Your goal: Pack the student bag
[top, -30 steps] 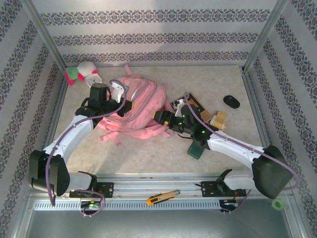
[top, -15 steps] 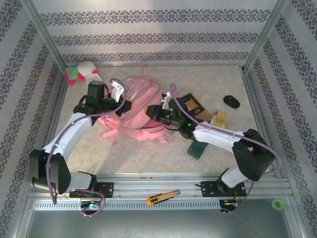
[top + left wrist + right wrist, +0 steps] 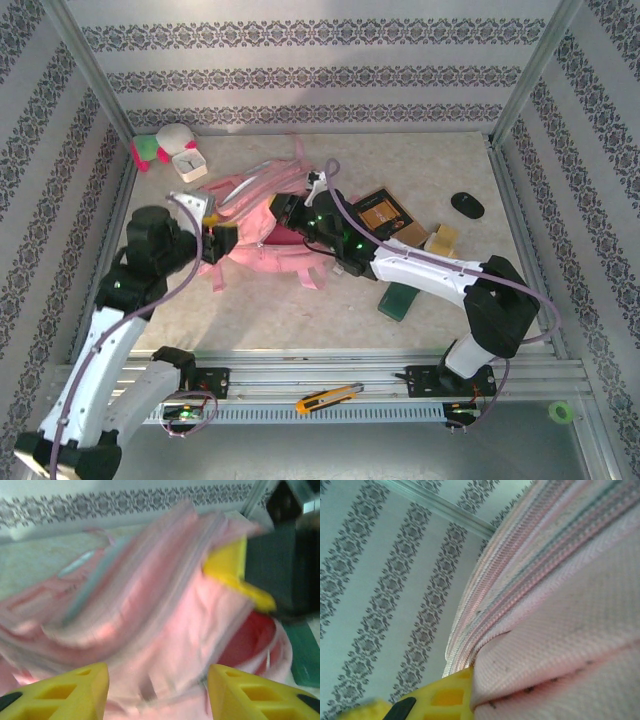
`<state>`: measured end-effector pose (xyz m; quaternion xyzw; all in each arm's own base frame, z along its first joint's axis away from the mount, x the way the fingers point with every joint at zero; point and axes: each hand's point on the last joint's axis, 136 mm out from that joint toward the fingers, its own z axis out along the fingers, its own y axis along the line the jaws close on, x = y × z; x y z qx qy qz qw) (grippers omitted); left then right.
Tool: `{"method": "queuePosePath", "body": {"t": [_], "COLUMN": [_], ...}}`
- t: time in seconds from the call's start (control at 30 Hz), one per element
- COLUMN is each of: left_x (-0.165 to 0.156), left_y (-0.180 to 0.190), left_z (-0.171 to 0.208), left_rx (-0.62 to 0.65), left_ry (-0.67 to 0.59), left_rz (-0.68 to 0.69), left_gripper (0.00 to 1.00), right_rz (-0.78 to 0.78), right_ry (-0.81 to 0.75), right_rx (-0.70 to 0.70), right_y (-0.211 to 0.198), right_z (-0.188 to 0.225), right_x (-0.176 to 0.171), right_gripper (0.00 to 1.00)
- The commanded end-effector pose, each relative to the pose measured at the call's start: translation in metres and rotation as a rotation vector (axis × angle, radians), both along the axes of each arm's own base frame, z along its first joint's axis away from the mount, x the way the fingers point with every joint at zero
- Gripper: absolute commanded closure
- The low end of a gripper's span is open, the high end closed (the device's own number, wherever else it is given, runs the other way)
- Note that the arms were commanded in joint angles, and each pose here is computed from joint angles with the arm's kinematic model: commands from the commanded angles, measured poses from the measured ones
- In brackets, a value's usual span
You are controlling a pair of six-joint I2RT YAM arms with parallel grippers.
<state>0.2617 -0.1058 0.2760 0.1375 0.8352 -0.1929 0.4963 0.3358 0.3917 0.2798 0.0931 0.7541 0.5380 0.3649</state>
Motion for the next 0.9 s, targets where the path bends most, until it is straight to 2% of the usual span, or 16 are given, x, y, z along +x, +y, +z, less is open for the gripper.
{"method": "queuePosePath", "body": {"t": [0.0, 0.13, 0.37, 0.43, 0.53, 0.6, 0.7, 0.77, 0.87], "left_x": [-0.020, -0.022, -0.002, 0.005, 0.019, 0.024, 0.025, 0.023, 0.020], "left_y": [-0.005, -0.026, -0.048, -0.049, -0.036, -0.029, -0.026, -0.025, -0.017], "left_z": [-0.045, -0.052, -0.050, -0.053, -0.063, -0.068, -0.072, -0.075, -0.081], "left_rx": [-0.048, -0.057, -0.060, -0.054, -0.026, -0.006, -0.002, 0.000, 0.029], "left_ry": [0.166, 0.161, 0.136, 0.138, 0.145, 0.146, 0.145, 0.148, 0.164], "left_rz": [0.017, -0.056, -0.092, -0.073, 0.033, 0.077, 0.096, 0.096, 0.127], "left_gripper": [0.47, 0.46, 0.45, 0.45, 0.47, 0.55, 0.79, 0.90, 0.98], "right_rz": [-0.085, -0.091, -0.082, -0.073, -0.058, -0.048, -0.040, -0.036, -0.026], "right_ry": [-0.142, -0.147, -0.145, -0.143, -0.141, -0.143, -0.140, -0.142, -0.148], "right_rx": [0.112, 0.108, 0.099, 0.100, 0.101, 0.097, 0.075, 0.067, 0.055], "right_y": [-0.002, 0.001, 0.006, 0.008, 0.010, 0.011, 0.011, 0.011, 0.010], "right_z": [0.064, 0.069, 0.068, 0.068, 0.069, 0.070, 0.068, 0.068, 0.070], "right_x": [0.016, 0.020, 0.016, 0.014, 0.012, 0.010, 0.009, 0.008, 0.005], "right_gripper": [1.00, 1.00, 1.00, 1.00, 1.00, 1.00, 1.00, 1.00, 1.00]}}
